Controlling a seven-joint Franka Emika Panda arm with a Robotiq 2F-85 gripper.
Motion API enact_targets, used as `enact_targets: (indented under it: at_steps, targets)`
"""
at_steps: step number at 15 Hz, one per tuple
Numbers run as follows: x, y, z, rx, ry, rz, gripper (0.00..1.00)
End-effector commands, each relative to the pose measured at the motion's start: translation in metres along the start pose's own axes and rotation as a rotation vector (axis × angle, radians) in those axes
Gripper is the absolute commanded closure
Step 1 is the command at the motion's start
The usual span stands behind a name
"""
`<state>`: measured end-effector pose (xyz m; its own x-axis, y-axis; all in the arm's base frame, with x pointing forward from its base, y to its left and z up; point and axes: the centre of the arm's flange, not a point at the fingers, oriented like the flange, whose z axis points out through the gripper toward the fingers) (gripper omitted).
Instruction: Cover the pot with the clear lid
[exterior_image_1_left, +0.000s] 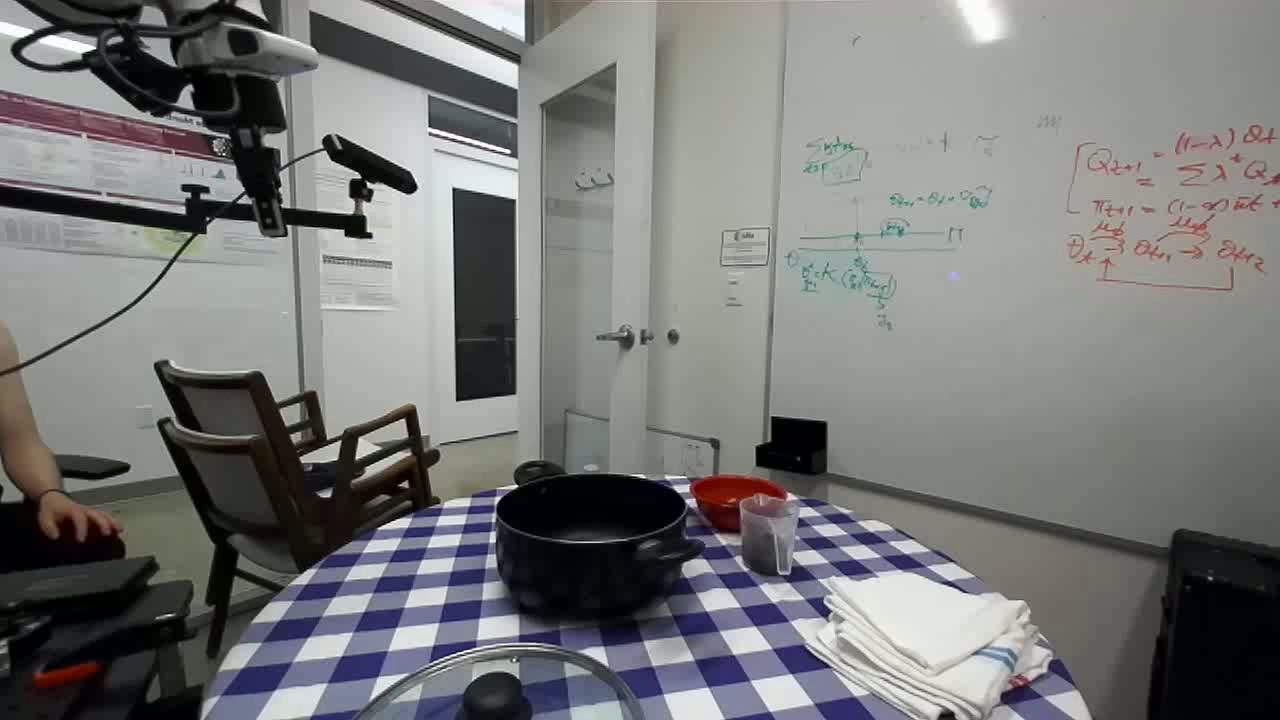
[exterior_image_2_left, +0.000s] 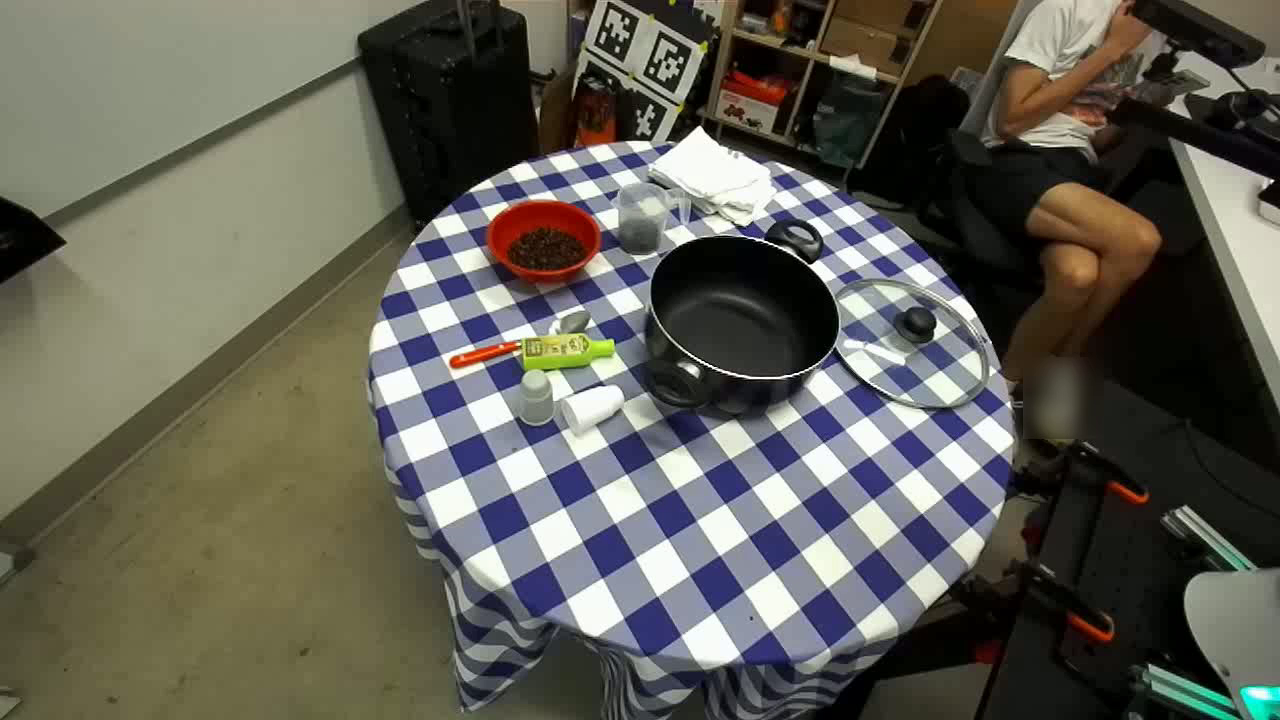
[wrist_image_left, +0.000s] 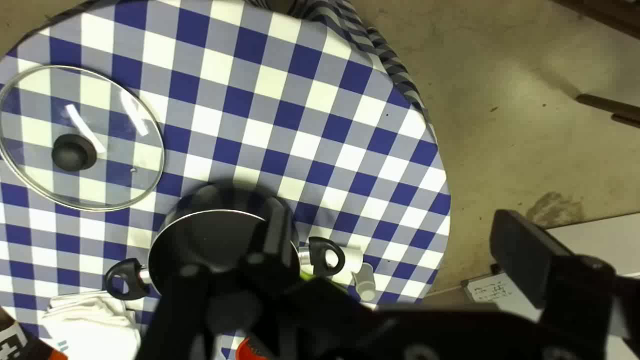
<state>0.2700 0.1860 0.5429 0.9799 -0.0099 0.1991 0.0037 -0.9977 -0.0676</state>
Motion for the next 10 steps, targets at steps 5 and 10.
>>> enact_targets:
  at_steps: [5, 10]
  targets:
    - [0.0000, 0.0000, 0.0000, 0.000, 0.000, 0.000, 0.00]
    - [0.0024, 0.0003, -0.0019, -0.006, 0.003, -0.003, 0.00]
